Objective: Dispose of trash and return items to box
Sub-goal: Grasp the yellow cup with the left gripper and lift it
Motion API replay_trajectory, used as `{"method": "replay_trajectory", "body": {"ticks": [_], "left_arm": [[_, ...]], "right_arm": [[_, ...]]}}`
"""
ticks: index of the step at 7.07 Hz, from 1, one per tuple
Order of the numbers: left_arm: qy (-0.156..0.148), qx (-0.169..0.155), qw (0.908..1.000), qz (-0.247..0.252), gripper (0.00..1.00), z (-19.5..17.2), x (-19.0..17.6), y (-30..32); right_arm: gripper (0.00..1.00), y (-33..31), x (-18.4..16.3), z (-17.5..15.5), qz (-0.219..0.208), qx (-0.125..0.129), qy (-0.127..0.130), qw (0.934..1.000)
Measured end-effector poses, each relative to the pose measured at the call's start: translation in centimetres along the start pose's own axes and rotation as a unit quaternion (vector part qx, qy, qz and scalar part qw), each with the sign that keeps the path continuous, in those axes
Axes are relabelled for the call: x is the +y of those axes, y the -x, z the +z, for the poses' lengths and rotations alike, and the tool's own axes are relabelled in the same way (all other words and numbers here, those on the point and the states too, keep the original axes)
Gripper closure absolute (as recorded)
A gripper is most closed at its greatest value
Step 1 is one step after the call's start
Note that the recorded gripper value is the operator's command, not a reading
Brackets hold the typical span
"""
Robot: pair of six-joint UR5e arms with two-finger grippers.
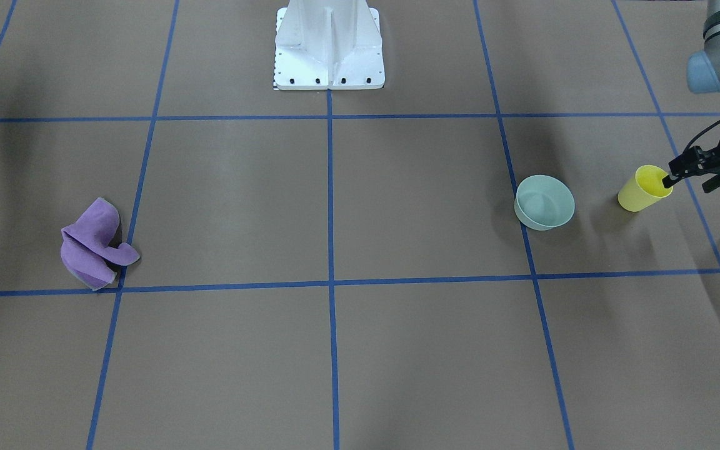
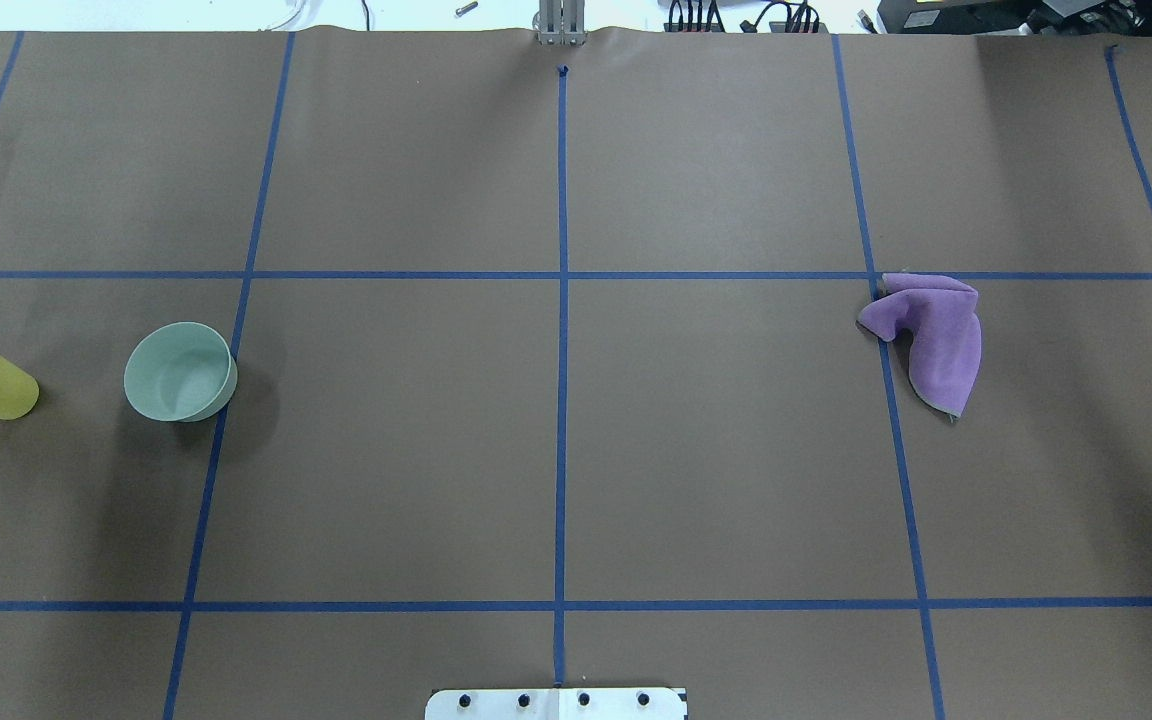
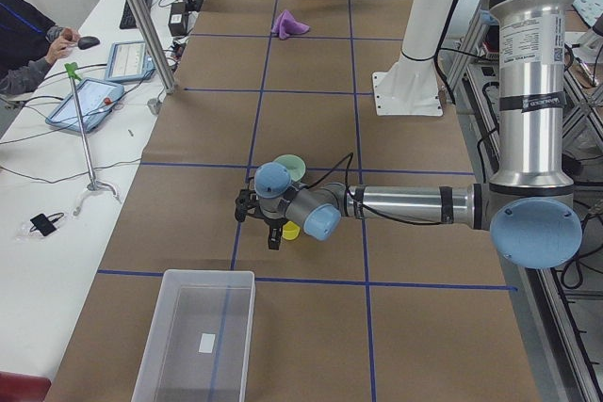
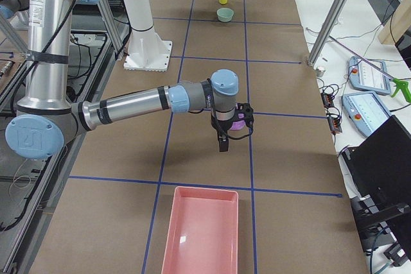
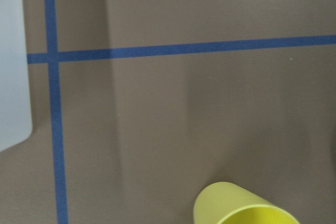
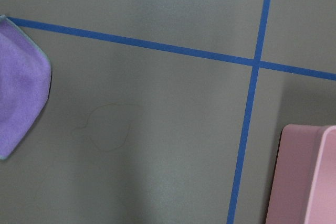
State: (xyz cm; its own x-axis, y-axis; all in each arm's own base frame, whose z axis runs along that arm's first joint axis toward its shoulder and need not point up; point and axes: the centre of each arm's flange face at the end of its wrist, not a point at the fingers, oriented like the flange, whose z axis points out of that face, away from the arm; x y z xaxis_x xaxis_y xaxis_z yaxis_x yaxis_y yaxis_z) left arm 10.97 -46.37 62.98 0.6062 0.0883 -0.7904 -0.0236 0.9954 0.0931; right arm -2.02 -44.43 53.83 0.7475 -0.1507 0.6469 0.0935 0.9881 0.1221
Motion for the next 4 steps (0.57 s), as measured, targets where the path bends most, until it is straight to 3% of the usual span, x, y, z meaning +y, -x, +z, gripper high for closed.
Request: {"method": "replay_trajectory", "body": {"ticks": [4], "left_arm": [[0.014, 0.000, 0.9999, 0.004, 0.65, 1.26, 0.46, -0.48]], "right_arm": [[0.00, 0.03, -0.05, 0.06, 0.000, 0.001, 0.000, 1.0000]]}}
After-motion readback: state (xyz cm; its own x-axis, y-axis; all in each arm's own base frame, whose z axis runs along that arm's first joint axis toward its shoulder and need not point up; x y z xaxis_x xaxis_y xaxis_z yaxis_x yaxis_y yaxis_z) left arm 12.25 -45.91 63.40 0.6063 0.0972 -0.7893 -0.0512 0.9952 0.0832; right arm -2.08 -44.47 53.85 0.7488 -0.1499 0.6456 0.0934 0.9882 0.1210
